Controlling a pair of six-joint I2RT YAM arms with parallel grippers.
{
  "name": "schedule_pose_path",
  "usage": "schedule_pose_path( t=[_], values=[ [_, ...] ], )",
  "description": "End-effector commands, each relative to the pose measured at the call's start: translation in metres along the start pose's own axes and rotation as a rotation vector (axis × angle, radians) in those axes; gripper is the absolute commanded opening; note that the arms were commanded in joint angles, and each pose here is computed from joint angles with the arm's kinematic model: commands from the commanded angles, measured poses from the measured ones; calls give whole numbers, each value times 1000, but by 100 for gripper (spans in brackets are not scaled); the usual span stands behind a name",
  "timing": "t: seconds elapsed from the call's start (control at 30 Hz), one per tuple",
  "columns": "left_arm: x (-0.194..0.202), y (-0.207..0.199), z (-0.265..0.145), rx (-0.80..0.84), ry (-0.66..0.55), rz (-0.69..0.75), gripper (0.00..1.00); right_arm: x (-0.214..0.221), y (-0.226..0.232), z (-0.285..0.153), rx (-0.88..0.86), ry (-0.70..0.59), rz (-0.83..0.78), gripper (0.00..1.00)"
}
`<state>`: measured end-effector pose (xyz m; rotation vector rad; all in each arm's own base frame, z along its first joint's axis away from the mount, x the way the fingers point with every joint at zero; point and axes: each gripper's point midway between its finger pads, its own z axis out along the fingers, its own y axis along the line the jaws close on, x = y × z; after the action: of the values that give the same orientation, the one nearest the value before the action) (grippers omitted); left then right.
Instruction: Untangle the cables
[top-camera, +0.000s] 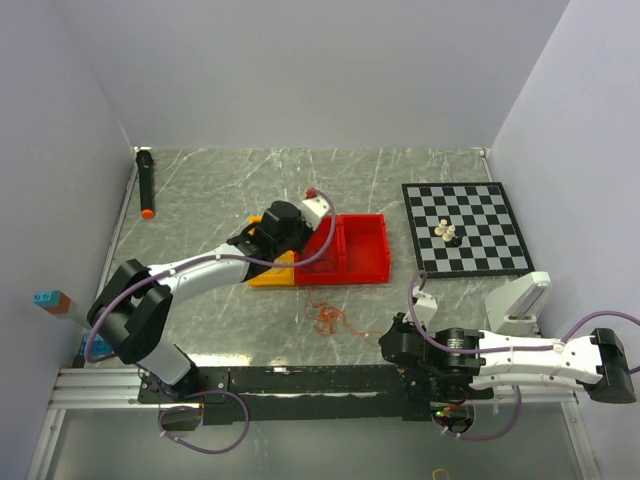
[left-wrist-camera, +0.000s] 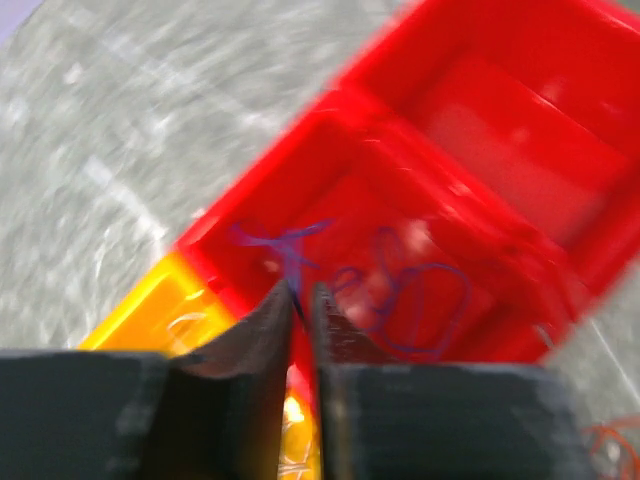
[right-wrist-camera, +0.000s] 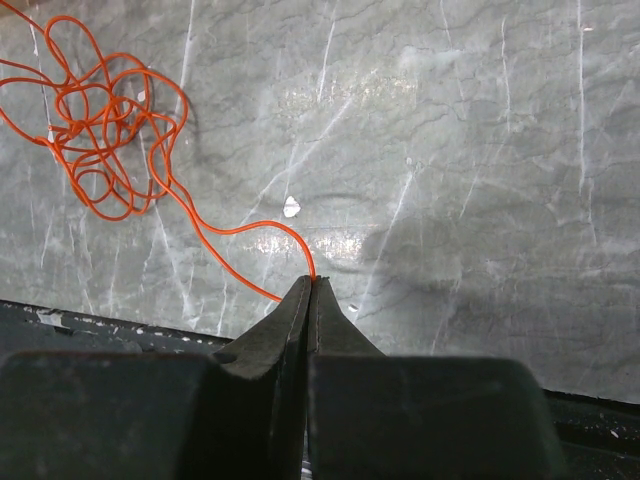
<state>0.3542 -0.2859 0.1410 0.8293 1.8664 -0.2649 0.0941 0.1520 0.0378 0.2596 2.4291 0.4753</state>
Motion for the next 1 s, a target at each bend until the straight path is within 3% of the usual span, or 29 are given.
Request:
schedule_pose_path(
  t=[0.0,0.07,0.13,0.17,0.2,0.37,0.67,0.83,0.97],
  values=[
    [-15,-60,-8,200,-58,135,27,-5,5,-2,-13,-24,9,0],
    [-17,-73,-7,240,-58,152,52,-7,5,-2,-10,-27,5,0],
    [-19,-75,-6,247,-53,158,83,-8,5,-3,-3,-28,1,0],
    [-22,-73,-7,242,-56,162,94,-8,5,-4,-1,-29,-1,0],
    [-25,-71,-9,233,-61,177,98,-9,6,-5,-4,-30,0,0],
    [-33,-72,-34,304,-78,243,95,-9,6,-5,-10,-29,1,0],
    [45,-130,-116,791,68,425,77,-7,6,-4,-14,-24,12,0],
    [82,-144,-123,888,76,614,76,-7,6,-4,-13,-23,16,0],
    [91,-149,-112,901,45,718,69,-7,6,-4,-11,-24,22,0]
  ],
)
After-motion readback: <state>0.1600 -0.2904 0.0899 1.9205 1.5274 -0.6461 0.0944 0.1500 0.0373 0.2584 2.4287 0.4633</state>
